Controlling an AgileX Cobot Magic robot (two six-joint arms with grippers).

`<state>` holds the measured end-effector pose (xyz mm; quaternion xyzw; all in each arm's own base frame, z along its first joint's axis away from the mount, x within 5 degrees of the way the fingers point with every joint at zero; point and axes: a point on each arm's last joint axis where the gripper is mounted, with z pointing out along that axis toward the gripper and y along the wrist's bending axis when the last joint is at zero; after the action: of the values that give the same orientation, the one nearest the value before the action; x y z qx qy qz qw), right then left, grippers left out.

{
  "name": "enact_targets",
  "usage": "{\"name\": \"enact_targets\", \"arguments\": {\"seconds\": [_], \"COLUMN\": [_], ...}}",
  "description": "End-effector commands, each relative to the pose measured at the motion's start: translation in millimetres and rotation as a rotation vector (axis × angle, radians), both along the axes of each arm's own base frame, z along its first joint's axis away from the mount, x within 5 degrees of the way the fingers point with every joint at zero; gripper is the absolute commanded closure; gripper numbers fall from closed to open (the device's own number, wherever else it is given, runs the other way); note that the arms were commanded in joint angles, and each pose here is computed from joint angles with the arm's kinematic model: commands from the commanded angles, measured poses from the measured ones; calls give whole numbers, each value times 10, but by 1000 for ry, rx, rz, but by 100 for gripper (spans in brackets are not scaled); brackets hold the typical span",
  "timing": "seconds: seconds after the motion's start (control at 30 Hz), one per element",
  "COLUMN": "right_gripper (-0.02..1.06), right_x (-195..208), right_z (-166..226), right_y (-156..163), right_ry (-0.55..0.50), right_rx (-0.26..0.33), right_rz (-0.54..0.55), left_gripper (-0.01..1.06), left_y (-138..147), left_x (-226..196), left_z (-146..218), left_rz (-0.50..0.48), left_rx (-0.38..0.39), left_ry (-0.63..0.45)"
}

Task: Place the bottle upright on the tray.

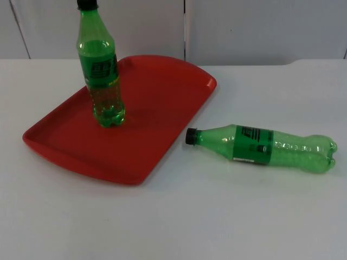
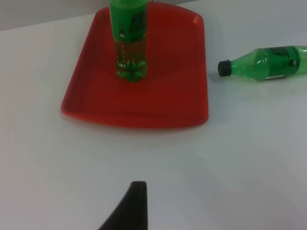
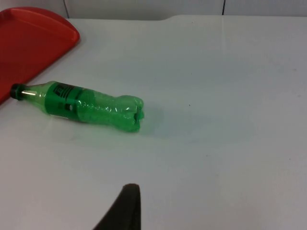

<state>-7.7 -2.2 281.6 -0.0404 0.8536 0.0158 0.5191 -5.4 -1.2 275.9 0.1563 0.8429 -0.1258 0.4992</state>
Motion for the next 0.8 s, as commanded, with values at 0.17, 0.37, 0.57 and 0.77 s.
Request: {"name": "enact_targets", "arguments": {"seconds": [0.17, 0.37, 0.57, 0.77], "right_gripper": [-1, -1, -1, -1], "right_x": [4, 4, 4, 4], "right_z": [-13, -13, -13, -13], "right_y": [3, 3, 3, 3], "right_ry": [-4, -4, -4, -4], "right_rx": [9, 9, 9, 9], "right_rz": [-9, -9, -9, -9], "left_gripper": [0, 0, 0, 0], "left_y": [-6, -6, -6, -6], "left_x": [-3, -3, -3, -3], "left_z": [-15, -15, -15, -15], "left_rz": [-9, -9, -9, -9], "left_rx": [-10, -10, -10, -10], "left_ry": [7, 7, 7, 7]}}
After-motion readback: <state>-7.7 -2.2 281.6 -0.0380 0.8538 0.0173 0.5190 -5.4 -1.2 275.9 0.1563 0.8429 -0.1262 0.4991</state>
